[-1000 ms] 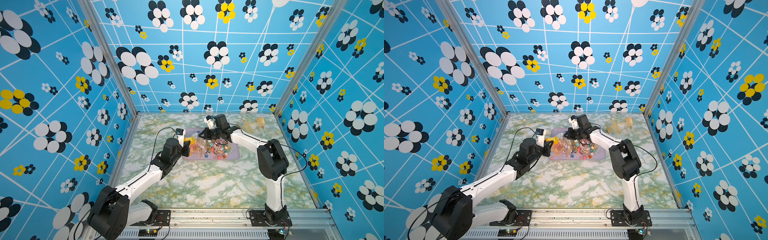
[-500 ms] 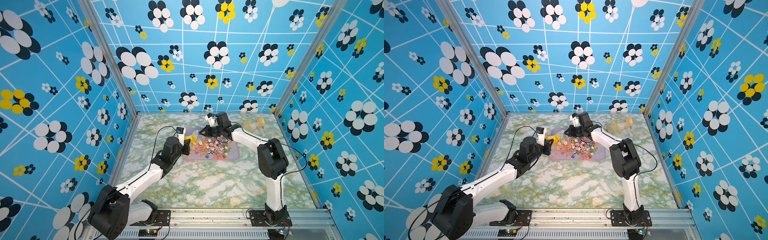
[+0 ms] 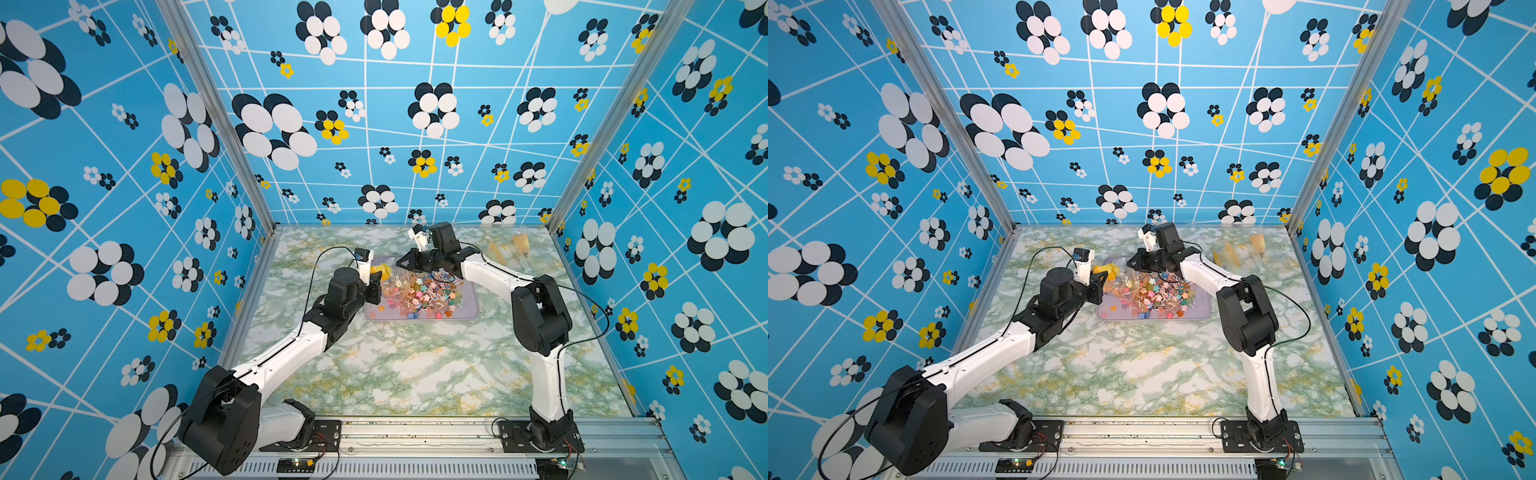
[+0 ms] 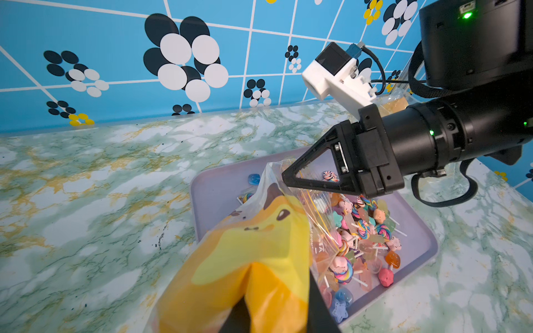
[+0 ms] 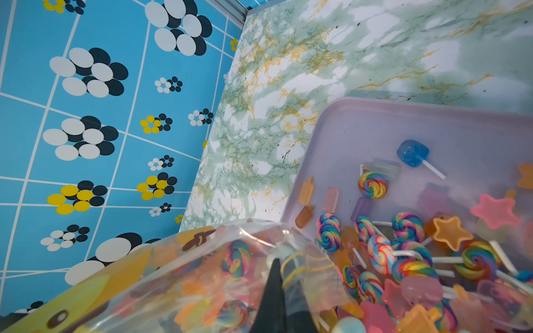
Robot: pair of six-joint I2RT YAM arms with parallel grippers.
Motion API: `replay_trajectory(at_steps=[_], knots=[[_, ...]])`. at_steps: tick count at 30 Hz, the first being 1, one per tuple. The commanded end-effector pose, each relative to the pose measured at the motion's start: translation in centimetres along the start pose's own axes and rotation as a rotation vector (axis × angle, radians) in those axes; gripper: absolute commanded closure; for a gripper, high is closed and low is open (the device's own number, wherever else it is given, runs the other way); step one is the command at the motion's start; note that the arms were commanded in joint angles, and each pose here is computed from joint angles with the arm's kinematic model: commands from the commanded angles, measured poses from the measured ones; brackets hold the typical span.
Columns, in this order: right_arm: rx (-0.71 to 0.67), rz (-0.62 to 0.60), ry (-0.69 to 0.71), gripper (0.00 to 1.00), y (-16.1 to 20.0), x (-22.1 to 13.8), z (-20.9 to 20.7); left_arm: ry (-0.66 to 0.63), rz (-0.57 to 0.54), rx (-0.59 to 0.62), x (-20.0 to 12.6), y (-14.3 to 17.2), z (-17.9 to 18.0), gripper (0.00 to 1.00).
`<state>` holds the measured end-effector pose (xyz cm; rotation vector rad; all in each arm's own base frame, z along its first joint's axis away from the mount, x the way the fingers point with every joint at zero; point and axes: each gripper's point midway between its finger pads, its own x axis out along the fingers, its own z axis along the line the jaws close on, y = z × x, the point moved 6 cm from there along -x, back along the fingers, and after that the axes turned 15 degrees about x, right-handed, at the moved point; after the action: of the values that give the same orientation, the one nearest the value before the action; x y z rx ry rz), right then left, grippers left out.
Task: Pour candies out of the ziploc bag
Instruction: 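Pour the candies out of the ziploc bag onto the tray.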
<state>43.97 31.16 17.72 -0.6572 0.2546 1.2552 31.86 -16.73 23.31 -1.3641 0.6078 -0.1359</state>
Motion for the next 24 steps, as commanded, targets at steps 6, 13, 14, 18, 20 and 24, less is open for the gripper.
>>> replay_trajectory(at_steps=[6, 13, 14, 18, 20, 24], knots=[[-0.008, -0.035, -0.036, 0.99, -1.8, 0.1, 0.7, -0.029, -0.129, 0.044, -0.2, -4.5, 0.4, 1.00], [-0.009, -0.035, -0.037, 0.99, -1.8, 0.0, 0.7, -0.031, -0.133, 0.061, -0.2, -5.0, 0.6, 1.00], [-0.009, -0.036, -0.037, 0.99, -1.9, 0.1, 0.7, -0.032, -0.135, 0.064, -0.2, -5.1, 0.6, 1.00], [-0.008, -0.035, -0.040, 0.99, -2.0, 0.2, 0.6, -0.035, -0.137, 0.069, -0.1, -5.5, 0.7, 1.00], [-0.011, -0.038, -0.044, 0.99, -2.1, 0.2, 0.8, -0.036, -0.138, 0.073, -0.1, -5.6, 0.8, 1.00], [-0.016, -0.044, -0.056, 0.99, -2.5, 0.0, 1.3, -0.042, -0.138, 0.078, 0.0, -5.8, 1.0, 1.00]])
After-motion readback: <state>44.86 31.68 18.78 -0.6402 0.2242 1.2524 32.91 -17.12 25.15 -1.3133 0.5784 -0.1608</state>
